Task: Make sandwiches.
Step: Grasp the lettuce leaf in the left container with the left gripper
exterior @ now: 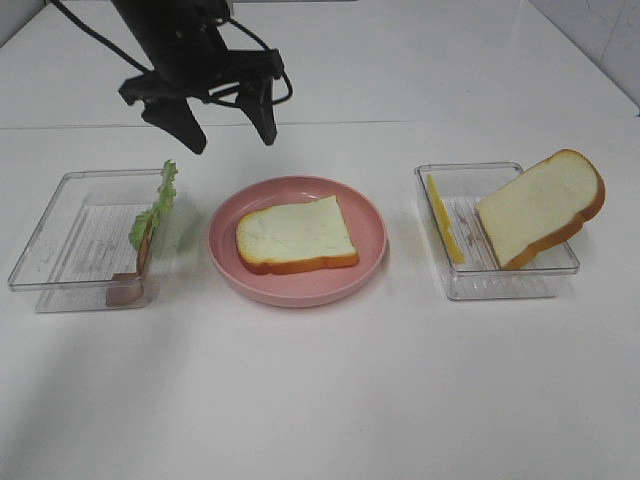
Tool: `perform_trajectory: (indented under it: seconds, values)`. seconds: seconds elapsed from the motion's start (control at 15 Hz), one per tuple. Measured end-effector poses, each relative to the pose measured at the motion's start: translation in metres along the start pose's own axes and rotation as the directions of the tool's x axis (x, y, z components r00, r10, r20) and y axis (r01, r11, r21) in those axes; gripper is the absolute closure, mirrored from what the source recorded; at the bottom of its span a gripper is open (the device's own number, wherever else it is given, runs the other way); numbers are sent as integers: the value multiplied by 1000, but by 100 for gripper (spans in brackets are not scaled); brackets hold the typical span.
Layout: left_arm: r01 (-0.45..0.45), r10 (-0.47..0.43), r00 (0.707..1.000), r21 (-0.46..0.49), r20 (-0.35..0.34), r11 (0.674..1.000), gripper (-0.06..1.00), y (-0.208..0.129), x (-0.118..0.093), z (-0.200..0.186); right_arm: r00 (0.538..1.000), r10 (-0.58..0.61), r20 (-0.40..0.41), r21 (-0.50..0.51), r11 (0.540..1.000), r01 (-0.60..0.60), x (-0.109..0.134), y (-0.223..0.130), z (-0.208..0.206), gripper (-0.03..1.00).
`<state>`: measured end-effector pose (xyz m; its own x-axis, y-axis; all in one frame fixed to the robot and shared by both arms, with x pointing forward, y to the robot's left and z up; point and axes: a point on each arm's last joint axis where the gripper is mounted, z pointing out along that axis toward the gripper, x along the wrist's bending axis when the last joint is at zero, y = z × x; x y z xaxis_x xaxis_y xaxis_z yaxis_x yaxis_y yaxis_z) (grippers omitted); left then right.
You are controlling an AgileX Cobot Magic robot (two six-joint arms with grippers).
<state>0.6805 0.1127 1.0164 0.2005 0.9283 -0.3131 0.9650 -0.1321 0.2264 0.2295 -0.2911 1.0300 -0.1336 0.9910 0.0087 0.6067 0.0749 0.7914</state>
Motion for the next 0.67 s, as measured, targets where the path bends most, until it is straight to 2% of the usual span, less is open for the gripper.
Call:
perform_trajectory:
  seconds: [0.2,0.33,0.47,0.67]
  values:
    - [-38,32,997,-101,-65,994,18,0,0,-47,1000,0,0,0,1000,0,0,0,0,17]
    - [-17,3,994,-126,-107,992,18,1,20,-61,1000,0,0,0,1000,0,0,0,0,17]
    - [9,-24,986,-98,-163,995,18,0,42,-54,1000,0,0,0,1000,0,0,0,0,17]
    - [16,-25,981,-47,-192,999,18,2,54,-30,1000,0,0,0,1000,0,0,0,0,17]
